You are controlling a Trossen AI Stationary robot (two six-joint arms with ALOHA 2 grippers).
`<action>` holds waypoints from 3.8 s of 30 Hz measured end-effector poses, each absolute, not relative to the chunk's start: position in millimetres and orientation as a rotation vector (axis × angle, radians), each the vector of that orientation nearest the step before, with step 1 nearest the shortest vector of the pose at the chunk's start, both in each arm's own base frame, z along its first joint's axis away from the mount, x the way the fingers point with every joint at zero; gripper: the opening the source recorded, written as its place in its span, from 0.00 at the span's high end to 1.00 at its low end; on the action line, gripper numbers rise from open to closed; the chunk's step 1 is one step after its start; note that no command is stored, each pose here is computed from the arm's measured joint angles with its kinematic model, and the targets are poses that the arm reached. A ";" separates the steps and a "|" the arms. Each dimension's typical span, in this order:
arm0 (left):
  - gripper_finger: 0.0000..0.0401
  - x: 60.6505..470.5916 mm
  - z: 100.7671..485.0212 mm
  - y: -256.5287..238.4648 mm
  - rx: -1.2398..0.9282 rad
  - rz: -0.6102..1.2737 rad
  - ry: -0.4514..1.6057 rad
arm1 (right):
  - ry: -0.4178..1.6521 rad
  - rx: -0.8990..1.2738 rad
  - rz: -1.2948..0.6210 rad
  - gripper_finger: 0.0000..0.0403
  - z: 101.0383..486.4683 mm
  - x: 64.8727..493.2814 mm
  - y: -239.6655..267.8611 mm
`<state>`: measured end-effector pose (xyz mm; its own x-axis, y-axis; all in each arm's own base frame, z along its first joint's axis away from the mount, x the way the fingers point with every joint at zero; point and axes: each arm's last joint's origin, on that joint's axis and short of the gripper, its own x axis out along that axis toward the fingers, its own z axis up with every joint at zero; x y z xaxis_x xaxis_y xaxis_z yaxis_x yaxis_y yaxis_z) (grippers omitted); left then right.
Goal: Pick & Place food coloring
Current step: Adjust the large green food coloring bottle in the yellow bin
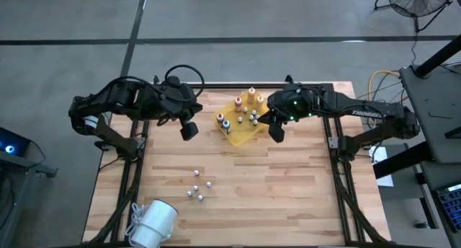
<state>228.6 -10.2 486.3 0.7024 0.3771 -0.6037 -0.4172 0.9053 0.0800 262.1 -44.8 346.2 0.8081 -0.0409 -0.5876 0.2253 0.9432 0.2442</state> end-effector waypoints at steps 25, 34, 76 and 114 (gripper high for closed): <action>1.00 157.0 460.6 -2.2 -0.139 0.449 0.502 | 0.779 0.301 -0.089 0.65 328.2 327.2 -56.1; 1.00 145.6 460.8 -0.8 -0.098 0.446 0.493 | 0.924 0.226 -0.091 0.50 341.7 362.3 -81.8; 1.00 128.7 442.1 1.8 -0.079 0.484 0.506 | 1.173 0.171 0.007 0.41 247.5 439.5 -133.5; 1.00 122.0 444.4 2.6 -0.077 0.484 0.488 | 1.152 0.206 -0.023 0.41 224.0 451.5 -137.4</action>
<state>122.0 2.6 444.4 0.7734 0.4278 -0.4677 -0.4641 0.8848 0.0418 451.5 -137.4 224.0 0.4087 0.0875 -0.9085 0.1234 0.9810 0.1500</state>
